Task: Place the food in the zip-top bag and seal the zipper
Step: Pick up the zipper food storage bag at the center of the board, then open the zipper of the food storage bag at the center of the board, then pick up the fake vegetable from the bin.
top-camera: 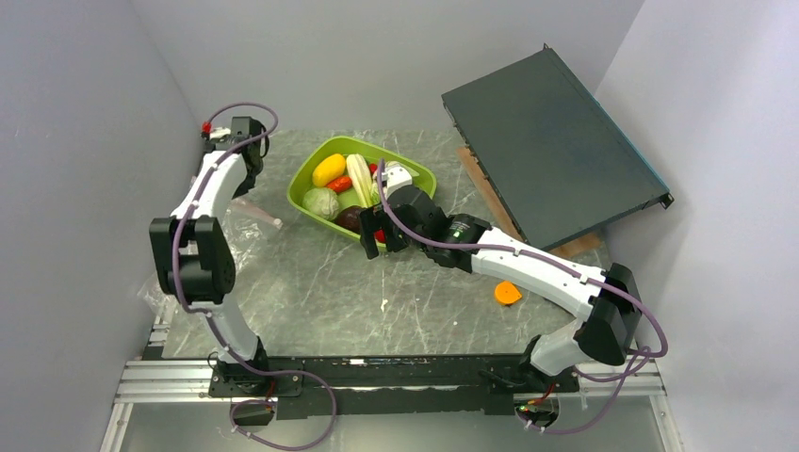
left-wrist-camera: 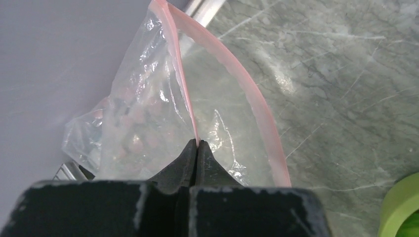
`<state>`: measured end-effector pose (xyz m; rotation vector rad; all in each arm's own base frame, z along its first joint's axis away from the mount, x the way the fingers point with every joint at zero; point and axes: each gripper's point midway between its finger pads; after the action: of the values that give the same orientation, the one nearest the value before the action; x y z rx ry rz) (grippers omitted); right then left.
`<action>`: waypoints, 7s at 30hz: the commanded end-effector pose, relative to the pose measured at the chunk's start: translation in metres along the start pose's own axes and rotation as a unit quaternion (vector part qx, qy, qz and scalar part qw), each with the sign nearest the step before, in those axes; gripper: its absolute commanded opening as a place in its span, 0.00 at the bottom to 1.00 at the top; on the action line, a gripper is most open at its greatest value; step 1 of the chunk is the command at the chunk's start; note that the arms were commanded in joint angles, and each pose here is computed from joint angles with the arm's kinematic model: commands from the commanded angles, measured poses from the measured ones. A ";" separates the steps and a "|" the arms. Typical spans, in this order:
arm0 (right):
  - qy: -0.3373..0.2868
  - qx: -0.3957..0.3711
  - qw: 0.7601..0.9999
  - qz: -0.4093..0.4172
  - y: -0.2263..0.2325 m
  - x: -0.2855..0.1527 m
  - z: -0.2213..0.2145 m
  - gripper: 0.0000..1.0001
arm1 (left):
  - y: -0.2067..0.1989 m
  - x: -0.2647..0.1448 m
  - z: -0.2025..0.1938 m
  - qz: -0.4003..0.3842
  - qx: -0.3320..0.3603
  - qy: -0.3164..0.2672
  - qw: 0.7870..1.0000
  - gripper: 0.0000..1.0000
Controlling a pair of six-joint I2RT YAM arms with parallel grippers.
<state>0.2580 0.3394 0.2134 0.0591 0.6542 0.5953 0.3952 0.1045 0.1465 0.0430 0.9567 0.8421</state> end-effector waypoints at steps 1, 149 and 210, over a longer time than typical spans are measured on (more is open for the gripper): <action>-0.024 0.012 1.000 0.009 0.006 -0.003 0.012 1.00 | 0.027 -0.038 0.018 0.016 -0.025 -0.067 0.997 0.00; -0.039 -0.068 0.977 -0.196 -0.080 0.228 0.069 0.49 | 0.035 -0.159 -0.126 -0.315 0.142 -0.241 0.907 0.00; -0.140 -0.047 0.971 -0.190 -0.082 0.200 0.117 0.00 | 0.033 -0.157 -0.128 -0.315 0.148 -0.235 0.907 0.00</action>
<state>0.4871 0.3800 0.0833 -0.2159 0.5234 0.1879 0.2287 -0.0144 0.1759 0.1995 0.6214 0.0588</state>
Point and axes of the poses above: each gripper's point midway between its finger pads, its own x axis out along the fingers, its own y axis along the line the jaws close on, z = x × y, and after that the axes turned 3 degrees about x, right-handed
